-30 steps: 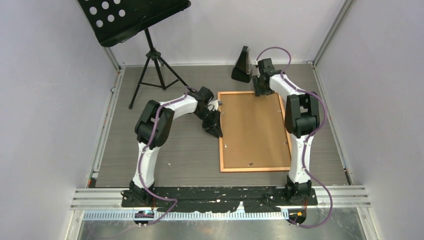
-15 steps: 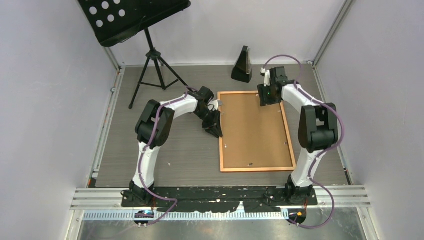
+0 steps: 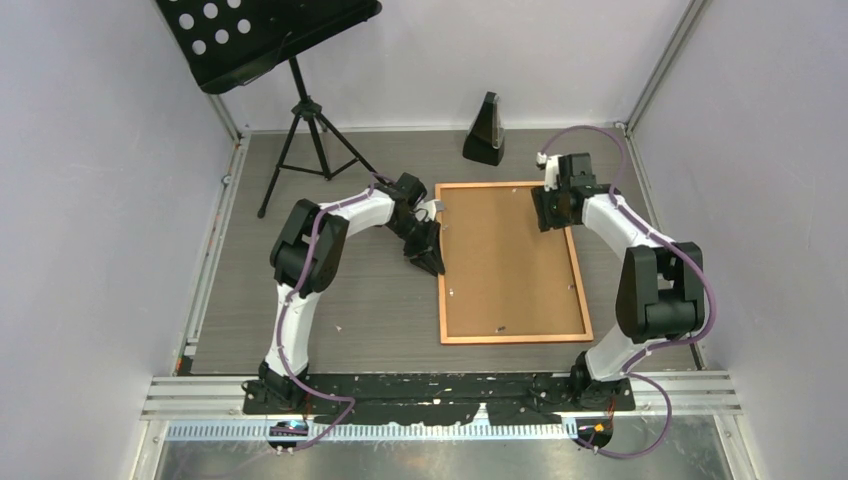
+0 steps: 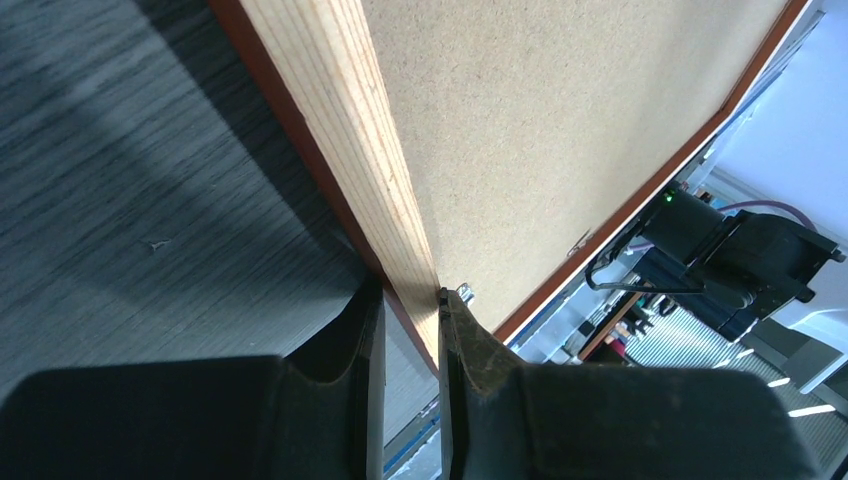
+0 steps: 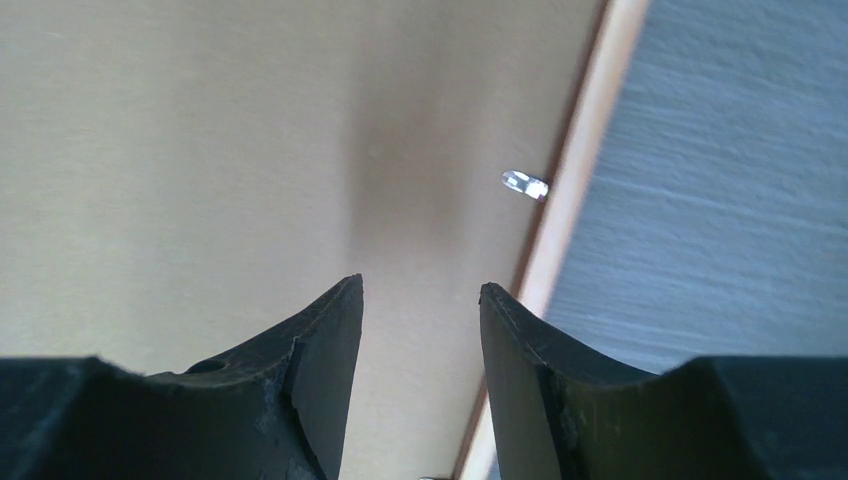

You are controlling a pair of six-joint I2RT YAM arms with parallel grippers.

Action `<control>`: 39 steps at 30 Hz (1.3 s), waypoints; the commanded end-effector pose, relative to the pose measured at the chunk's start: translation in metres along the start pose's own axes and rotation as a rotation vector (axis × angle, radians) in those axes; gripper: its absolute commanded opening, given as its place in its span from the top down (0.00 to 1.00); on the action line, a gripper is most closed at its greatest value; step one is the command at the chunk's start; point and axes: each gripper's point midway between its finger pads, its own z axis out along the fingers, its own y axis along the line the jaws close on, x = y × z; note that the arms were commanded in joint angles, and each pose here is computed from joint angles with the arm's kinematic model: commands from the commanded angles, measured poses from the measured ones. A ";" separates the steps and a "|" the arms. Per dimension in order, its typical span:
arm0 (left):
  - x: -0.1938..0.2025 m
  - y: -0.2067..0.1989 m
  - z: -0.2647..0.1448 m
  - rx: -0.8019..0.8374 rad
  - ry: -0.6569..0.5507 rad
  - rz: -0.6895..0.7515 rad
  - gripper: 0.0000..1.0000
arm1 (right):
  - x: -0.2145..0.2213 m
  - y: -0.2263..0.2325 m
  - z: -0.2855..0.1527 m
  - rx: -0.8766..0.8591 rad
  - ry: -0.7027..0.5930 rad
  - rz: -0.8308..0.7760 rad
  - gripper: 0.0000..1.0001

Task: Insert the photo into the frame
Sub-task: Install the photo frame at the center of the board.

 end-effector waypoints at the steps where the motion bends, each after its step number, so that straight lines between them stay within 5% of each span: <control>1: -0.005 0.011 -0.010 -0.055 -0.049 0.065 1.00 | 0.011 -0.032 -0.009 0.076 0.019 0.060 0.47; 30: -0.006 0.009 -0.015 -0.064 -0.064 0.077 1.00 | 0.083 -0.047 0.018 -0.068 0.197 0.200 0.57; 39: -0.008 0.008 -0.017 -0.069 -0.072 0.084 1.00 | 0.083 -0.046 0.019 -0.089 0.203 0.220 0.83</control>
